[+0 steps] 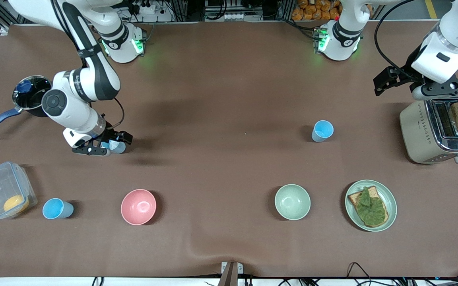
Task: Stack blue cups with both arms
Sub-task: 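Lower the right gripper and close it on the tissue cup's rim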
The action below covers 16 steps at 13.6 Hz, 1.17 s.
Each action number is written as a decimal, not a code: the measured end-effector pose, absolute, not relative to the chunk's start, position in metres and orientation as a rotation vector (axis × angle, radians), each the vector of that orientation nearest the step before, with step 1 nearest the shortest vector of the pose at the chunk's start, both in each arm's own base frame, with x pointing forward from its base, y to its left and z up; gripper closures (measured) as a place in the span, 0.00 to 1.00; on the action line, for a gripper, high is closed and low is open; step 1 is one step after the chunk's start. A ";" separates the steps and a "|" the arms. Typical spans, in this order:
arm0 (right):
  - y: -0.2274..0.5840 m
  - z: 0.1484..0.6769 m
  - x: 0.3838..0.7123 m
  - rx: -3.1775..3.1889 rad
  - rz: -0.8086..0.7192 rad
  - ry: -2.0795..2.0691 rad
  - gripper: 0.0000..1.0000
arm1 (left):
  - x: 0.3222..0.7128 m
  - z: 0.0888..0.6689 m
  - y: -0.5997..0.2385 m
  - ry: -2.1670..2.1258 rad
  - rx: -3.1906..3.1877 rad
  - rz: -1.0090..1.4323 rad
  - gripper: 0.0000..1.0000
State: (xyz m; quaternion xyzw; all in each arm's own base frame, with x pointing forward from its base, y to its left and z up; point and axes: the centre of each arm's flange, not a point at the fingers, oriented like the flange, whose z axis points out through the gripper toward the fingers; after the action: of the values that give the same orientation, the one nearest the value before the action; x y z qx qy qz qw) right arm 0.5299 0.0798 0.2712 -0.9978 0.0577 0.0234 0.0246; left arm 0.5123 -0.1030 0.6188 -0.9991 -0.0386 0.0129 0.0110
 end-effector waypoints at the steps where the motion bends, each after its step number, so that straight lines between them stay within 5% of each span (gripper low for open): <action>1: 0.079 0.268 0.530 -3.087 0.073 0.182 0.00 | 0.512 0.619 -0.103 -0.121 -3.117 0.041 0.00; 5: 0.070 0.251 0.532 -3.088 0.079 0.216 0.02 | 0.512 0.619 -0.103 -0.121 -3.117 0.041 0.00; 9: 0.067 0.240 0.532 -3.090 0.092 0.228 0.44 | 0.513 0.618 -0.103 -0.121 -3.117 0.042 0.00; 11: 0.064 0.240 0.533 -3.089 0.091 0.241 0.50 | 0.513 0.618 -0.102 -0.123 -3.117 0.042 0.00; 15: 0.059 0.246 0.538 -3.087 0.071 0.252 0.96 | 0.513 0.618 -0.102 -0.123 -3.117 0.043 0.00; 16: 0.060 0.253 0.541 -3.086 0.062 0.247 0.96 | 0.513 0.618 -0.102 -0.123 -3.117 0.043 0.00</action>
State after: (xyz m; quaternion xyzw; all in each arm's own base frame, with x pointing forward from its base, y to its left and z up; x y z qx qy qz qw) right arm 0.5408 0.0604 0.2526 -0.9963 0.0799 0.0200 0.0226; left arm 0.5129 -0.1022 0.6180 -0.9991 -0.0393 0.0137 0.0111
